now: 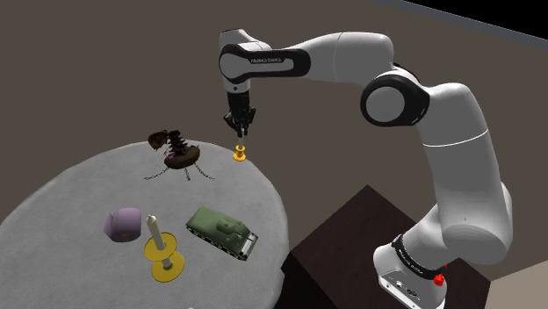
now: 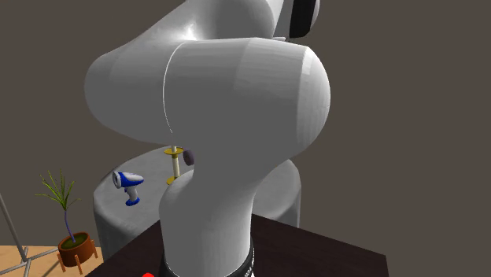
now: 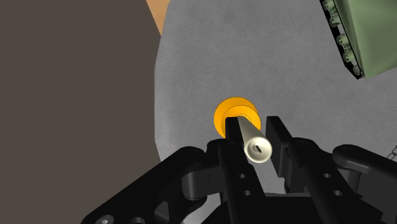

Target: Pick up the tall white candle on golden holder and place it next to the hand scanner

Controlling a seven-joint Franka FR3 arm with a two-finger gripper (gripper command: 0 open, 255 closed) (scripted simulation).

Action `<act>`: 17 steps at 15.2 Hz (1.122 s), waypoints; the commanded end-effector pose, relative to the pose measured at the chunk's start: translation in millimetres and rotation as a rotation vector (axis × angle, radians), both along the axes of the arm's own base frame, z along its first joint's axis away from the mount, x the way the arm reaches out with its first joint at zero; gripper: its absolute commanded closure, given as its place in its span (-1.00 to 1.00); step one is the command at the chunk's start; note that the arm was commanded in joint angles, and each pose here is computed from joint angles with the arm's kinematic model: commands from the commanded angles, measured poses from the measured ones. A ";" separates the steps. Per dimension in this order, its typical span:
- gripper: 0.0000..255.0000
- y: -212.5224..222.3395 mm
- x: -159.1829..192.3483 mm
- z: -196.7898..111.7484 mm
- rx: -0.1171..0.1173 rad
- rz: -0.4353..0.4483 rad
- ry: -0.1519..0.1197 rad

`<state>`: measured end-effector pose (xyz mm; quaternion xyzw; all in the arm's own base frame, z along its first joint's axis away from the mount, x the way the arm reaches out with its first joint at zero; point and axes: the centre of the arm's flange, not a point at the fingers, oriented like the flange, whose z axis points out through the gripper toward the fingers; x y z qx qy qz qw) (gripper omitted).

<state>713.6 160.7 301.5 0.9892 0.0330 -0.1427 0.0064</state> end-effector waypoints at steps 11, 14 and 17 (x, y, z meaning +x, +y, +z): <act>1.00 1.4 0.3 63.0 0.000 0.000 0.000; 1.00 16.9 -21.1 67.1 0.000 0.000 0.000; 1.00 40.2 -53.1 67.4 0.000 0.000 0.000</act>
